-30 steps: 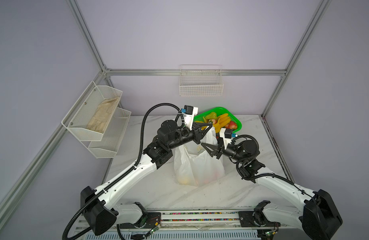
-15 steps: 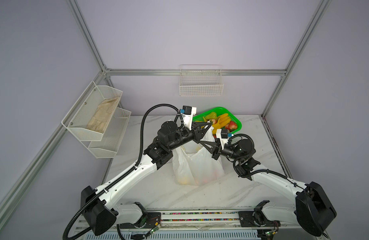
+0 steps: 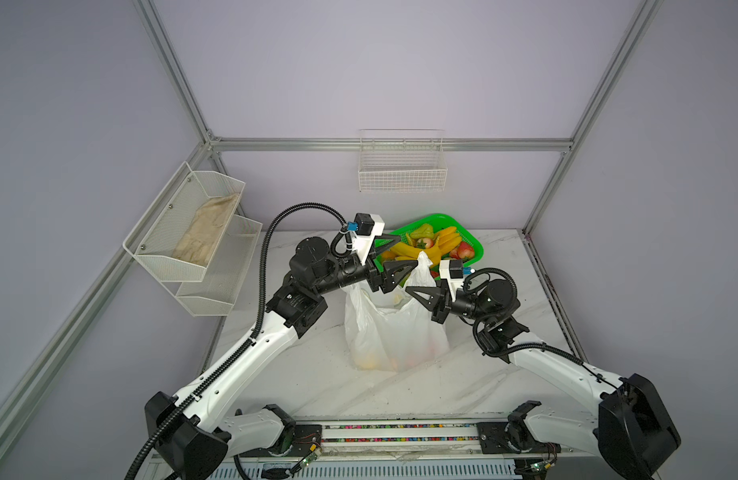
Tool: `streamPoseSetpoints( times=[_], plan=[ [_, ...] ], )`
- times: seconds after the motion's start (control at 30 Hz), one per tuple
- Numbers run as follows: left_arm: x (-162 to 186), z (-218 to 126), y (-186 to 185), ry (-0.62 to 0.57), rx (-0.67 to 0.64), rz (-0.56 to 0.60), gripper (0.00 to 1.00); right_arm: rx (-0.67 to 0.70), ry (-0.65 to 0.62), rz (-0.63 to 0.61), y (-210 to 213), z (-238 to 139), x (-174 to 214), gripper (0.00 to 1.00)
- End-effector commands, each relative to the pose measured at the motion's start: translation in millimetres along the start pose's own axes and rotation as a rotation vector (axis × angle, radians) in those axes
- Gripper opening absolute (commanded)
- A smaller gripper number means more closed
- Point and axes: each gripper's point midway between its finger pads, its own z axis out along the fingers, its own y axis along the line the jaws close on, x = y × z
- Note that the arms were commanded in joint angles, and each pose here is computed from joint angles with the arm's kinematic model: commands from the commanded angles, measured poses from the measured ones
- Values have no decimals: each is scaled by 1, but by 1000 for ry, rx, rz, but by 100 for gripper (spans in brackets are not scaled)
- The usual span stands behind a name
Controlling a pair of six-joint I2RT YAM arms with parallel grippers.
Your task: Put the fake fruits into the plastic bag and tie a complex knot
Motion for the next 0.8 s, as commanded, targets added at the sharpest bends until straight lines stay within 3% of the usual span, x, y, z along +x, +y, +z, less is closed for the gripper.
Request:
streamPoseSetpoints(
  times=[0.0,0.2,0.33,0.57,0.77],
  plan=[
    [9,2,-22,62,161,109,88,-70,6,-11,11,0,-9,0],
    [15,17,-18,137,215,137,89,-122,44,-15,14,3,-5,0],
    [12,24,-20,135,269,111,81,-131,59,-15,13,4,-3,0],
    [15,37,-18,132,328,63,55,-139,79,-16,13,4,0,0],
    [13,42,-14,132,320,25,19,-109,87,-1,8,5,2,0]
  ],
)
